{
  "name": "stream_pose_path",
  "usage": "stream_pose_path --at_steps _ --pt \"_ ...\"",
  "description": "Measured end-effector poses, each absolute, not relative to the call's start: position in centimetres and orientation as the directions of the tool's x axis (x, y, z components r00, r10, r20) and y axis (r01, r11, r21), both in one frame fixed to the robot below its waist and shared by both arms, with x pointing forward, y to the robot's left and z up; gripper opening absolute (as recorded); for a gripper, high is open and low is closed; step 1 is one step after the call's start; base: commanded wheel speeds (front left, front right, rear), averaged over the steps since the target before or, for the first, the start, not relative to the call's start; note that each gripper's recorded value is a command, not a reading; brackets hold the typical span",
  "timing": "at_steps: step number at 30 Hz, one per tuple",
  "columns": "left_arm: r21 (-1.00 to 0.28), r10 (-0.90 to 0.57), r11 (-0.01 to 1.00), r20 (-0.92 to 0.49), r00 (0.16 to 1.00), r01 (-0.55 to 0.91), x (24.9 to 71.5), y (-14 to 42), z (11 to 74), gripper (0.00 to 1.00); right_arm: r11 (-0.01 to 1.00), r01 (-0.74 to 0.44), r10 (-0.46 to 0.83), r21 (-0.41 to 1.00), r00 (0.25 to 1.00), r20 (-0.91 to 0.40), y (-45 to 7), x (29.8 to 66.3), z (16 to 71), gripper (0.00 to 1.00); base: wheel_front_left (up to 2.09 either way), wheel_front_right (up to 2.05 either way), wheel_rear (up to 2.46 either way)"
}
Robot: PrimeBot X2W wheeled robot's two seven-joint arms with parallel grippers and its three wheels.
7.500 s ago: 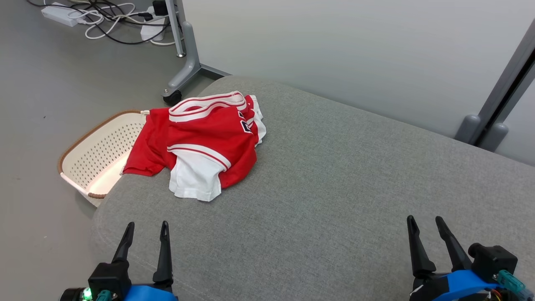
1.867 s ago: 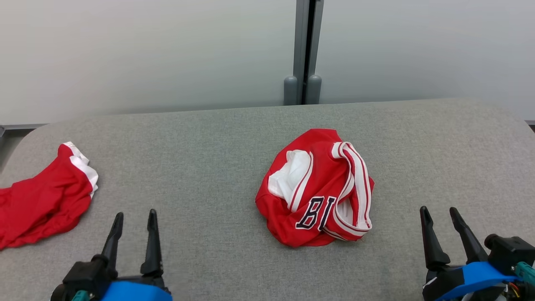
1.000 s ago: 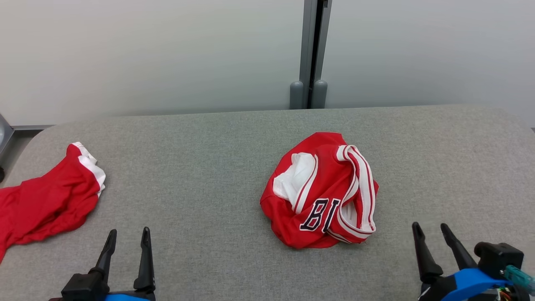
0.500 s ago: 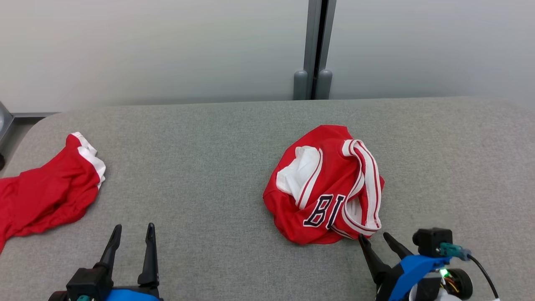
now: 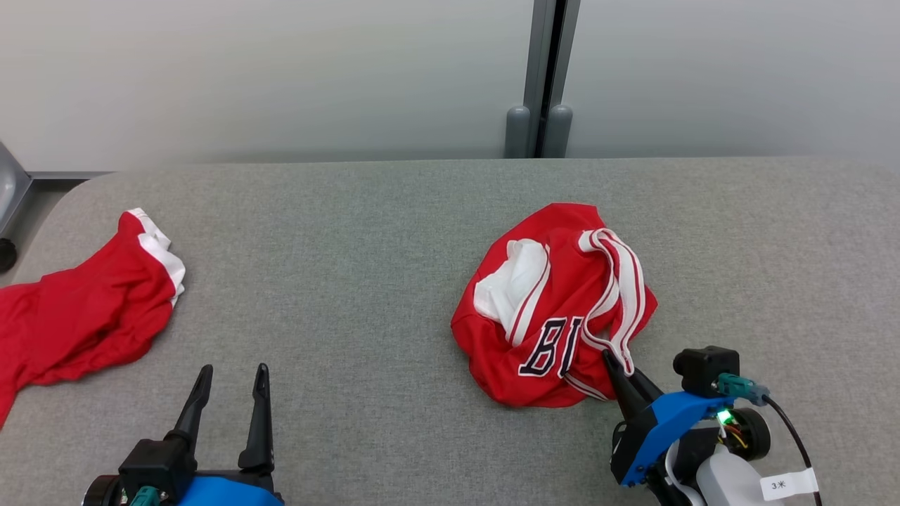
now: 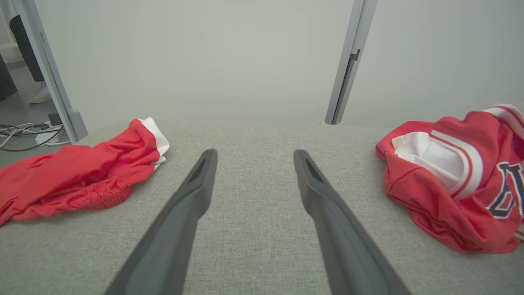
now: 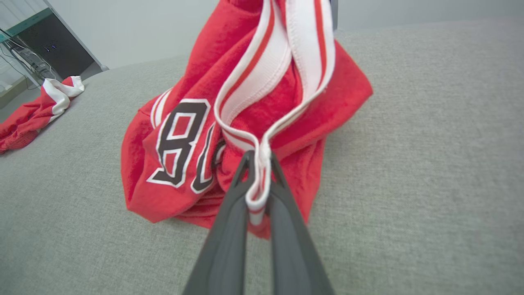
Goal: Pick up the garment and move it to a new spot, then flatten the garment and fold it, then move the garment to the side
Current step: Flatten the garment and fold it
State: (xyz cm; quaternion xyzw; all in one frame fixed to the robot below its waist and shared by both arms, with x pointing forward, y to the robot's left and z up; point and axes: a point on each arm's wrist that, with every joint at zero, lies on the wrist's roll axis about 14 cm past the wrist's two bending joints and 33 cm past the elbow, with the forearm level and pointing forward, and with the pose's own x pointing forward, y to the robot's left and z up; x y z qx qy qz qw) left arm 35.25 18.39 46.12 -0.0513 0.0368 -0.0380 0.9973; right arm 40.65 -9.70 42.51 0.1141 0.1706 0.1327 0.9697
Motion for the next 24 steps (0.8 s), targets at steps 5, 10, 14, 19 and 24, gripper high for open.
stream_pose_path --at_steps 5,10,14,19,24 --pt "-0.106 -0.095 0.990 -0.052 0.994 0.089 35.2 18.0 46.6 1.00 0.930 -0.259 0.314 0.262 0.928 -0.198 -9.1 41.9 46.2 0.00 0.00 0.00 0.00" --pt "-0.102 -0.105 0.990 -0.033 0.994 0.101 35.1 17.6 47.2 1.00 0.894 -0.378 0.391 0.240 0.920 -0.006 -6.5 43.3 53.9 0.00 0.00 0.00 0.00" --pt "-0.102 -0.110 0.989 -0.032 0.993 0.106 35.0 17.4 47.3 1.00 0.861 -0.481 0.474 0.164 0.877 0.086 -3.8 43.8 59.4 0.00 0.00 0.00 0.00" --pt "-0.098 -0.110 0.989 -0.031 0.993 0.106 35.4 17.4 47.3 1.00 0.799 -0.593 0.575 0.105 0.803 0.155 -0.2 44.5 64.7 0.00 0.00 0.00 0.00" --pt "-0.099 -0.102 0.990 -0.036 0.994 0.098 36.2 17.6 47.2 1.00 0.720 -0.690 0.659 0.070 0.712 0.244 3.3 45.6 69.5 0.00 0.00 0.00 0.00"
